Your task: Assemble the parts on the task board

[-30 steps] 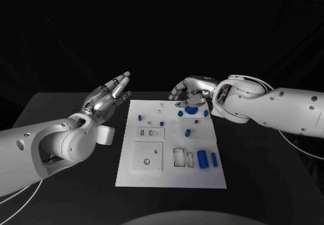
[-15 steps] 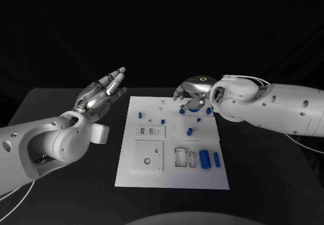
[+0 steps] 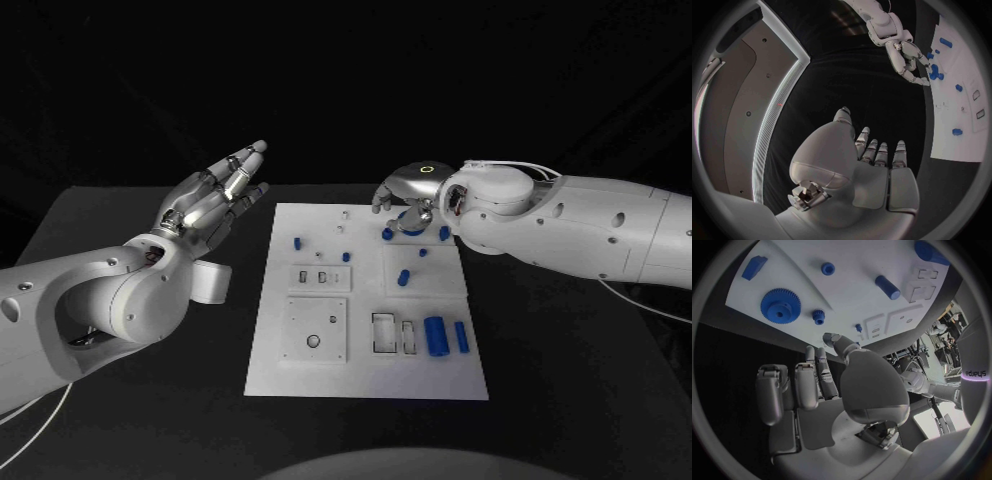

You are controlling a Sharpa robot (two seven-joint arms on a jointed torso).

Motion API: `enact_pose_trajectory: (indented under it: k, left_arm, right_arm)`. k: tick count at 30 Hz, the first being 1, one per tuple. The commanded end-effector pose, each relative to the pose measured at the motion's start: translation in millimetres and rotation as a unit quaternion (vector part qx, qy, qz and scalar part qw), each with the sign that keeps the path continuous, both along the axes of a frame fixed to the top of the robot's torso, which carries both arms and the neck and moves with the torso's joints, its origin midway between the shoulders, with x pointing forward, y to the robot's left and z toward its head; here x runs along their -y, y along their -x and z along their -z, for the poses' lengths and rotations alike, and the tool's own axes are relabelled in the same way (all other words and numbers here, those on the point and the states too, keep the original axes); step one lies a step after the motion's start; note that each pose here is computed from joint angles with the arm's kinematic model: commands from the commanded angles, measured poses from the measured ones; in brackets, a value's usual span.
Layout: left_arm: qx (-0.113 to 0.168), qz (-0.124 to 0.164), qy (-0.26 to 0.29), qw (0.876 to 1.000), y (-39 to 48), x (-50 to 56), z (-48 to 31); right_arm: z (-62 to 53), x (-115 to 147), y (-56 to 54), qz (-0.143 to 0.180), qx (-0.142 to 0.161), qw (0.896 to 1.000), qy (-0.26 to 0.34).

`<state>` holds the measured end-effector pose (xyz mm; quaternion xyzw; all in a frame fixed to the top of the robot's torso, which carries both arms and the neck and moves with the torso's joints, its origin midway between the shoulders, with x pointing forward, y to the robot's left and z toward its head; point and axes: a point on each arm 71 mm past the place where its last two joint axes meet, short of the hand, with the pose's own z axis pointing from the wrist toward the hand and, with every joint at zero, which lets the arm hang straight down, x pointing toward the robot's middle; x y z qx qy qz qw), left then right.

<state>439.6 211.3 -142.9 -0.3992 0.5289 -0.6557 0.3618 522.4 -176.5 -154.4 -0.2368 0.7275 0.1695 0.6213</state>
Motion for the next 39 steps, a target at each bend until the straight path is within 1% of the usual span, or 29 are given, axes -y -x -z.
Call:
enact_pose_trajectory:
  k: [1, 14, 23, 39]
  left_arm:
    - [0.005, 0.008, 0.001, 1.0, 0.4, 2.0, -1.8]
    - [0.002, 0.008, -0.001, 1.0, -1.7, 0.7, -0.4]
    - [0.001, 0.008, -0.002, 1.0, -2.7, 0.8, 0.1]
    - [-0.002, 0.009, -0.003, 1.0, -2.5, 0.7, 0.5]
  right_arm:
    - [4.9, 1.6, -0.9, -0.002, -0.003, 1.0, 0.024]
    - [9.7, 3.5, 1.4, -0.005, -0.019, 0.999, 0.025]
    - [14.6, 3.9, 1.8, 0.0, -0.029, 0.999, 0.034]
    - [26.6, 1.0, 1.1, -0.002, -0.027, 0.999, 0.033]
